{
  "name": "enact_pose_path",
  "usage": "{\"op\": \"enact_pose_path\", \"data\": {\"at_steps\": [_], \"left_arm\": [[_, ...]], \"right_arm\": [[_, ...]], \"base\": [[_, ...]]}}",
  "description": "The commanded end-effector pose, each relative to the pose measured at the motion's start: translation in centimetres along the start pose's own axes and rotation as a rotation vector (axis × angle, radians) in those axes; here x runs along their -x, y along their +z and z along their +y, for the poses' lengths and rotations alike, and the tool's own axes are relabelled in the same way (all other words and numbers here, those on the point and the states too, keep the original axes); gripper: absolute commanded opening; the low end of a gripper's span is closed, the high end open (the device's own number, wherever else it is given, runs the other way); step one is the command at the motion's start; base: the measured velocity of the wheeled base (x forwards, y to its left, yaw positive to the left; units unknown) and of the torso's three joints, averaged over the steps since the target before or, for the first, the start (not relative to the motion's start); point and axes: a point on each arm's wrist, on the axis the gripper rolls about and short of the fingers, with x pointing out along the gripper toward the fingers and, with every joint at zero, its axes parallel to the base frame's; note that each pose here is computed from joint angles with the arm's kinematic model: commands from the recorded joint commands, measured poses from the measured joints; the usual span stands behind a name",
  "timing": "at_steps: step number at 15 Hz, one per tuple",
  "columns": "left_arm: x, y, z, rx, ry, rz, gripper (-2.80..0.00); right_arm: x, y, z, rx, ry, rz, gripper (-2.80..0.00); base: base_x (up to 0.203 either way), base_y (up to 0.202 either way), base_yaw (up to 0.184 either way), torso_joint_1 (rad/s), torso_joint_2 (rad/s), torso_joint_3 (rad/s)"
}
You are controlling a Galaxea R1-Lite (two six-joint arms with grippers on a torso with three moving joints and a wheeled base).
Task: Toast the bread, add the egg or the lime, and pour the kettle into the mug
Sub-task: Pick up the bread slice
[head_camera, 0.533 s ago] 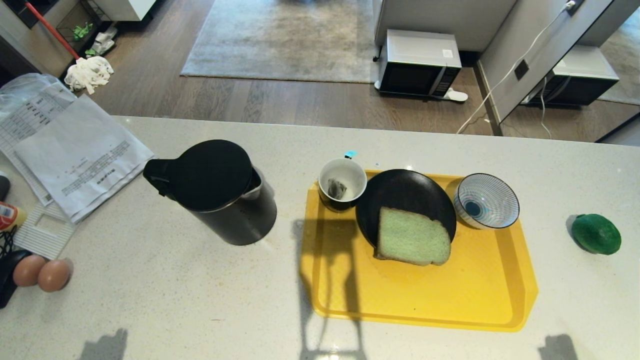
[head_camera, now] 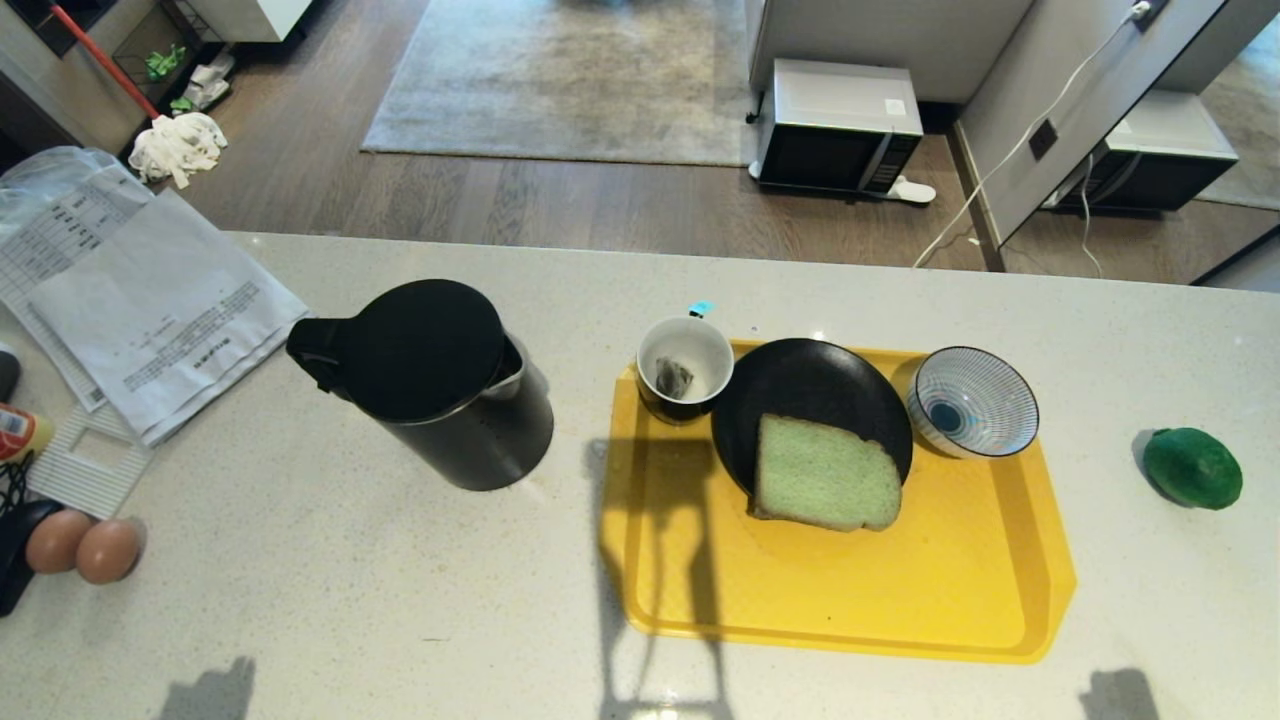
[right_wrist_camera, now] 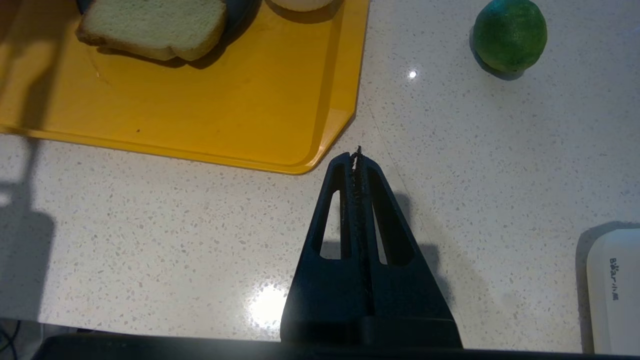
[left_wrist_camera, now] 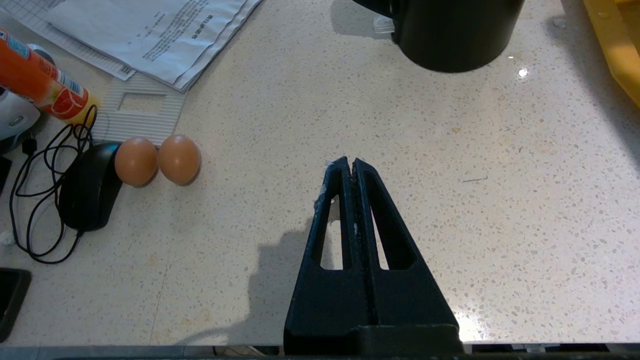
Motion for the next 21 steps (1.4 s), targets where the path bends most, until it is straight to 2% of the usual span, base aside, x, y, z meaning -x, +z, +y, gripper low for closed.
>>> {"op": "enact_pose_path", "data": {"at_steps": [1,21], "left_arm": [[-0.07,-0.46,-0.09,-0.001,-0.002,0.013,-2.8],[-0.07,-0.46,-0.09,-0.001,-0.002,0.013,-2.8]], "right_arm": [[0.0,0.0,0.0,0.0,0.0,0.0,-2.8],[0.0,0.0,-0.02,-0.01,-0.007,0.0,-2.8]], "base": [[0.0,0.0,0.0,0.0,0.0,0.0],[0.0,0.0,0.0,0.0,0.0,0.0]]}}
